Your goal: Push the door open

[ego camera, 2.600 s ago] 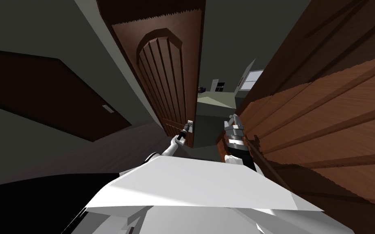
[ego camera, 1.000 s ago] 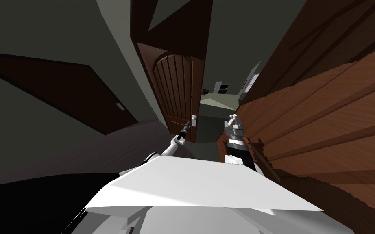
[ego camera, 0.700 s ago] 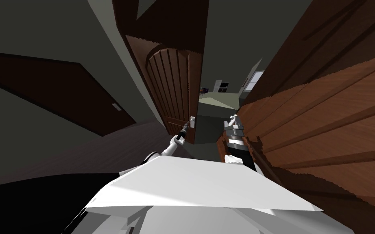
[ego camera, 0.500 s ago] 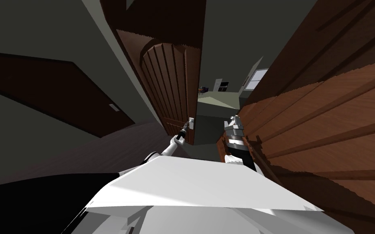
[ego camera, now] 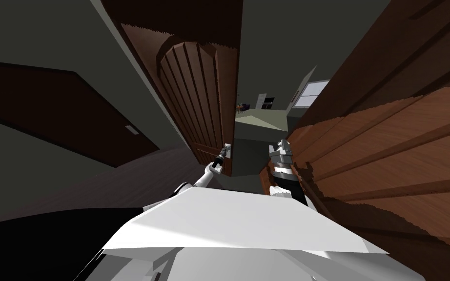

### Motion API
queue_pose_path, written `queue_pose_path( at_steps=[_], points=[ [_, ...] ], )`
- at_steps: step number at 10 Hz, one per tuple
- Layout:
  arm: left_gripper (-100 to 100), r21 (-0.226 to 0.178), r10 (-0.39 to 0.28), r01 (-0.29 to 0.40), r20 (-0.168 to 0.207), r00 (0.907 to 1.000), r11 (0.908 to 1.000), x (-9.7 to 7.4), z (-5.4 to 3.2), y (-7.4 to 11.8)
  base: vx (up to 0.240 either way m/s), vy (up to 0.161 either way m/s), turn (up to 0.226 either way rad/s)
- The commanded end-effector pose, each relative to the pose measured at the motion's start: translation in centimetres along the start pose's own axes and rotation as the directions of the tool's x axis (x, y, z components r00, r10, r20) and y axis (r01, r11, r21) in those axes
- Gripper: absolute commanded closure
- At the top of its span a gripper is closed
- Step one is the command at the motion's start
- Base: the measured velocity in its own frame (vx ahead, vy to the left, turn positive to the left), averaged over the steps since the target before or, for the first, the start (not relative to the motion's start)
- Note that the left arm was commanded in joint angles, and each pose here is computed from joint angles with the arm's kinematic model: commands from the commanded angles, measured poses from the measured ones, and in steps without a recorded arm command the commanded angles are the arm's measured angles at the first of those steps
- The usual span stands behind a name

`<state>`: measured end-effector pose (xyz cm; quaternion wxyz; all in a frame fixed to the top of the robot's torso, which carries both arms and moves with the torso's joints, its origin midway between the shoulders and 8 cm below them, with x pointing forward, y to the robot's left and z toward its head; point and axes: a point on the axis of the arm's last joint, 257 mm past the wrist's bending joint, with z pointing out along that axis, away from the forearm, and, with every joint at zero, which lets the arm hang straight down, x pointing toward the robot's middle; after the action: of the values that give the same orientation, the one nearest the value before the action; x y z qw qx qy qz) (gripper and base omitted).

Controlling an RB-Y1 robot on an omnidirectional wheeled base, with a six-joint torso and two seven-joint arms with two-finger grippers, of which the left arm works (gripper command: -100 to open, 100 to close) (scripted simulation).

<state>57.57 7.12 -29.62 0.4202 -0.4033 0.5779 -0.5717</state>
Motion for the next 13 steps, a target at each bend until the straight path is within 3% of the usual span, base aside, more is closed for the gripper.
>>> queue_pose_path(
  at_steps=[1, 5, 6, 9, 10, 13],
  points=[
    [100, -0.002, 0.0, 0.0, 0.0, 1.0, 1.0, 0.0, -0.05, 0.1, -0.02, 0.012, -0.007],
    [100, -0.002, 0.0, 0.0, 0.0, 1.0, 1.0, 0.0, -0.05, 0.1, -0.01, 0.004, 0.0],
    [100, -0.009, 0.02, -0.02, 0.023, 0.9995, 0.9998, -1.6, -0.24, 0.4, 0.103, -0.005, 0.096],
    [100, -0.011, 0.039, -0.039, 0.052, 0.9979, 0.9992, -3.3, -0.37, 0.4, 0.199, 0.01, 0.119],
    [-100, -0.016, 0.03, -0.03, 0.033, 0.999, 0.9994, -2.3, -0.57, 0.5, -0.044, 0.005, 0.01],
    [-100, -0.015, 0.023, -0.023, 0.024, 0.9994, 0.9996, -1.7, -0.54, 0.4, -0.217, 0.033, -0.001]
  ],
)
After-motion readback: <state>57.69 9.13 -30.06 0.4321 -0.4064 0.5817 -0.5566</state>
